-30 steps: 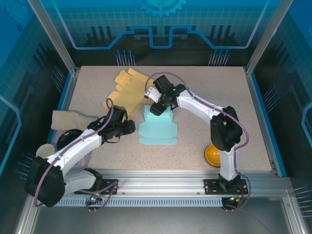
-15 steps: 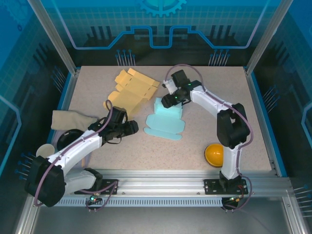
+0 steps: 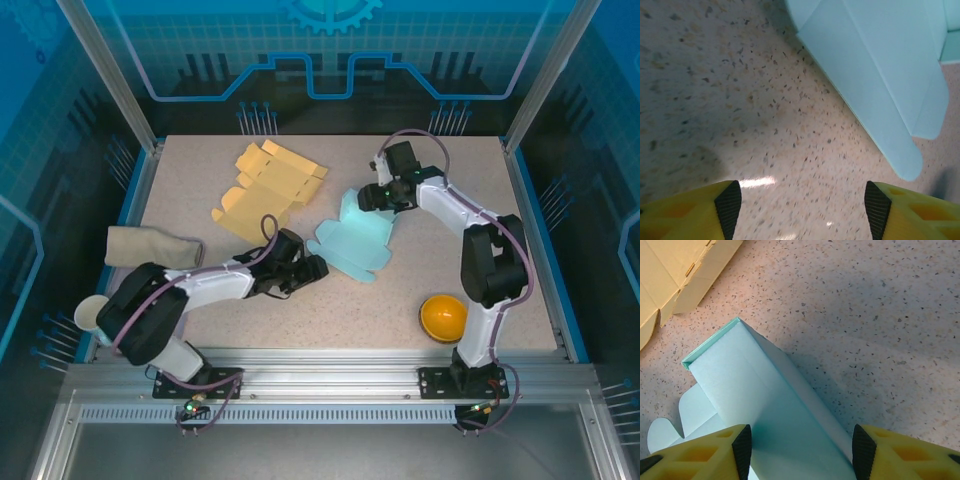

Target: Fold the paper box

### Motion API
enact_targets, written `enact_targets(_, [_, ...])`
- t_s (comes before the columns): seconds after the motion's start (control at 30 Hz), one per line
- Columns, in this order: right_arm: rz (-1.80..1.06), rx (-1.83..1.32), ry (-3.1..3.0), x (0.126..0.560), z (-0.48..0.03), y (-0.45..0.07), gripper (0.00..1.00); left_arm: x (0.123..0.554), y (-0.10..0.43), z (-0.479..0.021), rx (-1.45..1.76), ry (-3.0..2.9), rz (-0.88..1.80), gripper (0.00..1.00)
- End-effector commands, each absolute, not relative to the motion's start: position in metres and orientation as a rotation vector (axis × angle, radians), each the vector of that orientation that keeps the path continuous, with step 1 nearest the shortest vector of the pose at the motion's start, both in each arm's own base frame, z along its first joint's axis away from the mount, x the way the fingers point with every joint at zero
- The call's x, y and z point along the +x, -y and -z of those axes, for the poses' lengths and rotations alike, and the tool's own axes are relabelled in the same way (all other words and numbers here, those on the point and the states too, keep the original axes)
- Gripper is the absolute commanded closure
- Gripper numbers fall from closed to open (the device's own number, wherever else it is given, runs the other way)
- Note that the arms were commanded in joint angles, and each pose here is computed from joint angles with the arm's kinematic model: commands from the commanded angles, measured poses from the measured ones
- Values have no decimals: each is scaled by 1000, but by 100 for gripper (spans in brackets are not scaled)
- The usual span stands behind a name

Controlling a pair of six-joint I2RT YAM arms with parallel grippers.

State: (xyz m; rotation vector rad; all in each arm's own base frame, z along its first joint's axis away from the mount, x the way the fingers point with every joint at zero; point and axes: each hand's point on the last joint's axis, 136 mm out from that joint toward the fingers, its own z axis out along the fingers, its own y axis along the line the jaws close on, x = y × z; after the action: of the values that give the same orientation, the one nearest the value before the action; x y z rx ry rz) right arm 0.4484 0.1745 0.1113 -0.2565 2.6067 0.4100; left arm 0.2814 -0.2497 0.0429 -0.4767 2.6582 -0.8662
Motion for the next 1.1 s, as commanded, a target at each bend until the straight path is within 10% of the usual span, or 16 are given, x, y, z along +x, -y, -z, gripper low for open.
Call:
enact_targets(0.0, [-327, -182, -2765, 423, -78, -148, 43, 301, 269, -51, -626, -2563, 981, 35])
enact_targets(0.4, [-356, -141, -2772, 419, -69, -136, 43, 347, 288, -51, -694, -2425, 959, 42])
enact_targets(0.9, [-591, -7, -2677, 421, -90, -127, 43, 393, 293, -95, -451, -2411, 791, 96])
enact_targets(1.07, [-603, 28, -2545, 428, -147, -113, 40, 395, 277, -139, -12, -2524, 524, 99])
